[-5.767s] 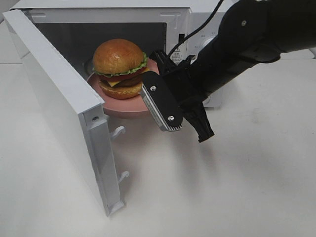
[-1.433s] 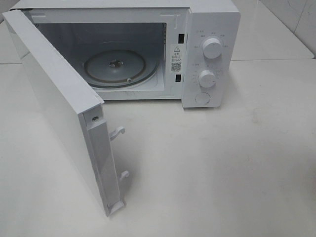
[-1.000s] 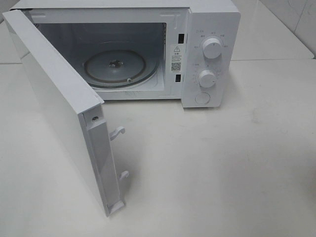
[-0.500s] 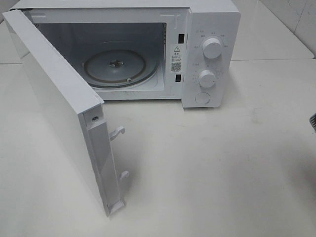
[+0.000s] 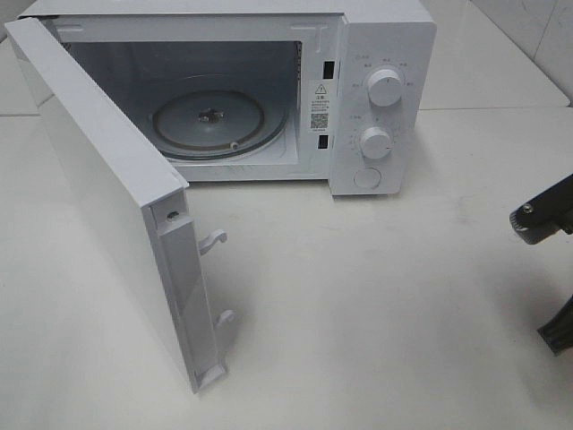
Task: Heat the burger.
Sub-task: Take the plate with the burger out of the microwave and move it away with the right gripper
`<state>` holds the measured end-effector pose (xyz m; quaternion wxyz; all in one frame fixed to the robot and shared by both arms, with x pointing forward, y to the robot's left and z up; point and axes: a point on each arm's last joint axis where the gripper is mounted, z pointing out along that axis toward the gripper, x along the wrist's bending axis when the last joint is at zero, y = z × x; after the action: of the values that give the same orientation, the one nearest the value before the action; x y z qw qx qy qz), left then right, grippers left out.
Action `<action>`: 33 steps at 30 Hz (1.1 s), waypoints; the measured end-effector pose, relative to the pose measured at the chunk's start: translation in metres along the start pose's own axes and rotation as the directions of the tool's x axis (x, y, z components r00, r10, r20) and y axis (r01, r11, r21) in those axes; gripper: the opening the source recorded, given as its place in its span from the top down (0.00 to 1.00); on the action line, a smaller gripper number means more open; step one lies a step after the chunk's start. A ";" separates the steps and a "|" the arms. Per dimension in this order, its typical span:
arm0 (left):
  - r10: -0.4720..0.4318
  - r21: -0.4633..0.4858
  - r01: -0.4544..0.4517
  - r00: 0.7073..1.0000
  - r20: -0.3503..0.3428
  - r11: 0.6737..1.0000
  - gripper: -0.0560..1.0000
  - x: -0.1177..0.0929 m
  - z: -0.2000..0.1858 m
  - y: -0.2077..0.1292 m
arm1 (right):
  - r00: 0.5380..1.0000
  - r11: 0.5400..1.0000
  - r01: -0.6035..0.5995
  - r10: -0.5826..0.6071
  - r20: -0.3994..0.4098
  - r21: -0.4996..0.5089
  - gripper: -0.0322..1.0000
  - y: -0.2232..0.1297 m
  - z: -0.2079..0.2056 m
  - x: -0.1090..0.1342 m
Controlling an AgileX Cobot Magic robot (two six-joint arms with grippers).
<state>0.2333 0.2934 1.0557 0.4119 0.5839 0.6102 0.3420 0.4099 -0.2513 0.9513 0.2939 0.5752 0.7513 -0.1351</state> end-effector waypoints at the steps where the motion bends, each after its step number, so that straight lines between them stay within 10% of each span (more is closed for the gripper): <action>1: 0.000 0.000 0.000 1.000 0.000 1.000 0.01 0.000 0.000 0.000 | 1.000 1.000 0.000 0.000 0.000 0.000 0.92 0.000 0.000 0.000; 33: 0.000 0.000 0.000 1.000 0.000 1.000 0.01 0.000 0.000 0.000 | 0.985 0.988 -0.144 0.137 0.108 0.055 0.89 0.037 0.051 0.049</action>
<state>0.2333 0.2934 1.0557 0.4119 0.5839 0.6102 0.3420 0.4513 -0.2295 0.8863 0.3235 0.6279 0.6878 -0.1672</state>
